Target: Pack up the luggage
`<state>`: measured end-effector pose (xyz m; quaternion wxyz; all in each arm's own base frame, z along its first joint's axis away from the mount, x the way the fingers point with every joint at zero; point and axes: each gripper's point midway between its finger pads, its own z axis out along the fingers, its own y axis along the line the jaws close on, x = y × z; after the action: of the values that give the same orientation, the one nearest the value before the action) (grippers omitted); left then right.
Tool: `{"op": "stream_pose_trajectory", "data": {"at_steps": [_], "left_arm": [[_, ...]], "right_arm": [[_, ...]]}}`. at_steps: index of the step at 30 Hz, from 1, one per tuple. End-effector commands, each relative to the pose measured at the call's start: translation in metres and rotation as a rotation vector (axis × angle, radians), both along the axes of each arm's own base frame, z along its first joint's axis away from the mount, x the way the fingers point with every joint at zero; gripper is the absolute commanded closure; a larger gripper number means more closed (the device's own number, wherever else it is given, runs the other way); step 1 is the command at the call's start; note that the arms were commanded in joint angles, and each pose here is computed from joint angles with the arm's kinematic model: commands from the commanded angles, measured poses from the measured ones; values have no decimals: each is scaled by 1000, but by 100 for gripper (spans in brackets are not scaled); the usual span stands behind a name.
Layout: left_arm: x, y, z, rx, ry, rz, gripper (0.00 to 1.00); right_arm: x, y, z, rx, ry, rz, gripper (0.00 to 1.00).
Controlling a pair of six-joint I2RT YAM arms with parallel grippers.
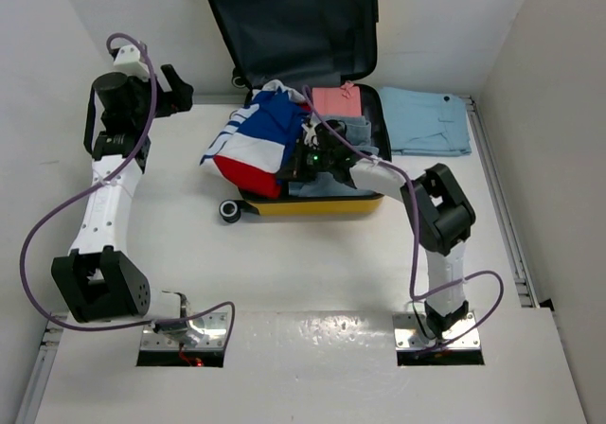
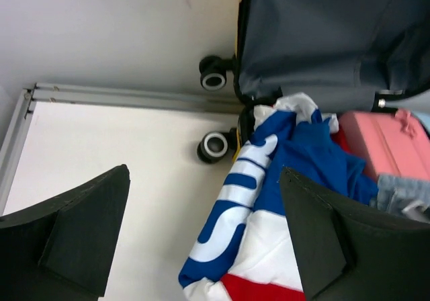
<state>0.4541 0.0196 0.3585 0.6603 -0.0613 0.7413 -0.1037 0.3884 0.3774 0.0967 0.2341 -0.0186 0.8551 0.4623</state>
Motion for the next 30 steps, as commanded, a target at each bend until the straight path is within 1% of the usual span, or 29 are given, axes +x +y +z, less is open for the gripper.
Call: {"op": "stream_pose_trajectory", "data": {"at_steps": [1,2,3,4,5,6,7,8,9,10,11,12,13,14,15,16,18,21,23,24,25,27,28,29,30], "left_arm": [[-5,-7,-5,84,30,-87,9],[-9,-13,-16,99,69,-117,10],[-11,-14,-19,120,80,-133,12],[-13,-24,-26,157,90,-182,13],[-16,-33,-36,169,104,-216,16],[-17,-36,-43,187,114,-230,16],[-22,-48,-53,190,134,-268,17],[-25,-55,-56,193,144,-296,19],[-27,-62,-60,189,150,-320,19],[-28,-74,-67,193,166,-364,21],[-30,-82,-72,196,172,-395,21],[-29,-88,-83,191,200,-412,22],[-30,-95,-83,193,199,-428,24],[-31,-110,-89,199,209,-473,25],[-32,-116,-96,196,230,-490,28],[-32,-122,-107,192,262,-508,30],[-29,-136,-114,220,272,-532,32],[-26,-157,-120,271,283,-571,33],[-27,-166,-135,339,343,-592,33],[-25,-175,-156,379,398,-597,33],[-21,-179,-156,408,409,-597,35],[-23,-181,-177,445,497,-596,41],[-18,-188,-192,475,538,-603,45],[-21,-190,-203,484,588,-612,47],[-18,-195,-206,494,599,-617,47]], "right_arm": [[7,-20,59,-20,-144,40,100],[11,-23,77,-14,-173,38,100],[9,-30,76,-61,-186,63,100],[13,-33,91,-75,-220,60,100],[10,-41,88,-140,-187,58,100],[15,-47,87,-192,-235,74,100],[24,-47,101,-201,-270,70,100],[20,-62,87,-285,-234,80,100],[22,-65,84,-307,-224,77,100],[32,-69,78,-342,-219,59,100],[30,-79,71,-389,-177,63,100],[34,-82,64,-410,-170,65,100],[39,-90,56,-453,-159,42,100],[42,-97,52,-477,-166,42,100],[43,-101,48,-495,-167,37,100],[47,-114,40,-543,-170,32,100],[50,-127,29,-581,-140,23,100],[51,-138,23,-608,-132,8,100],[49,-139,20,-625,-140,15,100],[51,-142,18,-642,-147,12,100],[51,-142,17,-649,-144,11,100],[56,-148,15,-675,-159,-3,100],[60,-149,16,-675,-169,-12,100],[60,-152,13,-681,-167,-18,100],[62,-152,15,-677,-176,-23,100]]}}
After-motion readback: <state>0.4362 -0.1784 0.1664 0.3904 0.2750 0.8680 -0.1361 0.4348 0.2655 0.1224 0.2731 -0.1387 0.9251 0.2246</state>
